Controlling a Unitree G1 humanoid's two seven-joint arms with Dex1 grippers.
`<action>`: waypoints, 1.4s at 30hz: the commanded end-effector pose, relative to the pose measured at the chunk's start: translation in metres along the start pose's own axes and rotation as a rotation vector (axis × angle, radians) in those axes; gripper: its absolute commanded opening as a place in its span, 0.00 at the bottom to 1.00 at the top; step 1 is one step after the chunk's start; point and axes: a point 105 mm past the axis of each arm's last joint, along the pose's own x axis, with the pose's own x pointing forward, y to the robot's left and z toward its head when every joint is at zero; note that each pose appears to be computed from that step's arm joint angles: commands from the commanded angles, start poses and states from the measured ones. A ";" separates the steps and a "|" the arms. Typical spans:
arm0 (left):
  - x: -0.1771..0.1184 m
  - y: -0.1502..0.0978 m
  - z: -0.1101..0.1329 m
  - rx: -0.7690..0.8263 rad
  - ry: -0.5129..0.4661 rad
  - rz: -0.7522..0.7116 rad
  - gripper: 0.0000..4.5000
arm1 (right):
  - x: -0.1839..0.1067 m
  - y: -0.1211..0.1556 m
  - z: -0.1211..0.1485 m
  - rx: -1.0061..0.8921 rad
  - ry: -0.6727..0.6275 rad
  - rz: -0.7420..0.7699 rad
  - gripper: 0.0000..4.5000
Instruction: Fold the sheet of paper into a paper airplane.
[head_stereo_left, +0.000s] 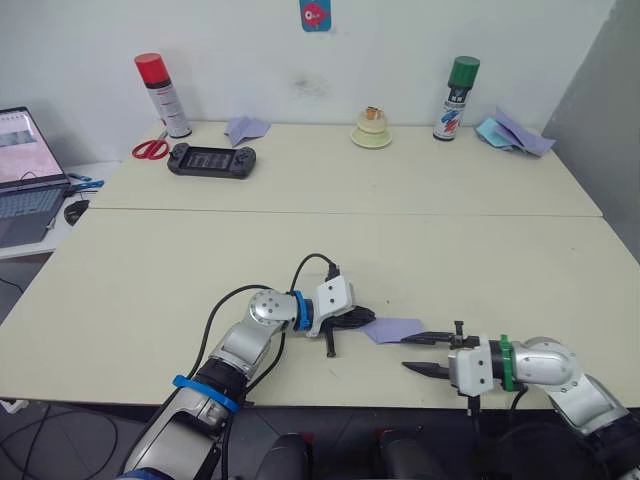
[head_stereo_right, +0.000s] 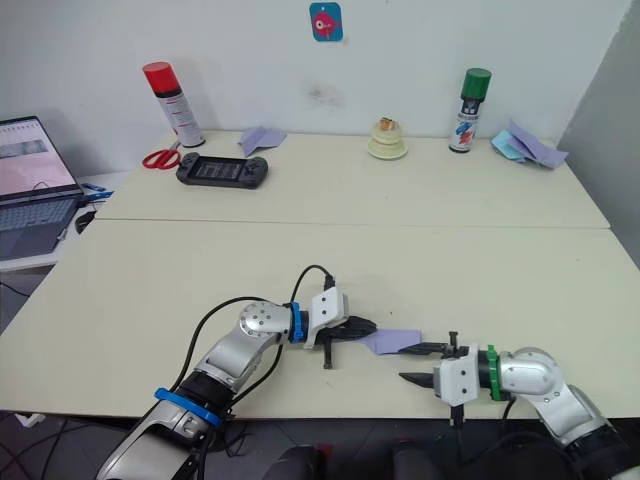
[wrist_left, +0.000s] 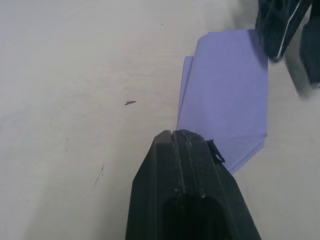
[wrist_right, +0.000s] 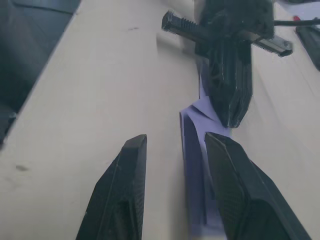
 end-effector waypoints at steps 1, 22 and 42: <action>-0.004 -0.023 -0.054 -0.100 0.187 -0.046 0.00 | -0.007 -0.025 0.035 0.017 -0.106 -0.124 0.42; -0.002 -0.033 -0.060 -0.058 0.205 -0.096 0.00 | 0.057 -0.043 -0.016 0.508 0.274 -0.096 0.01; -0.001 -0.039 -0.064 -0.049 0.221 -0.120 0.00 | 0.025 -0.017 -0.053 0.630 0.455 -0.119 0.01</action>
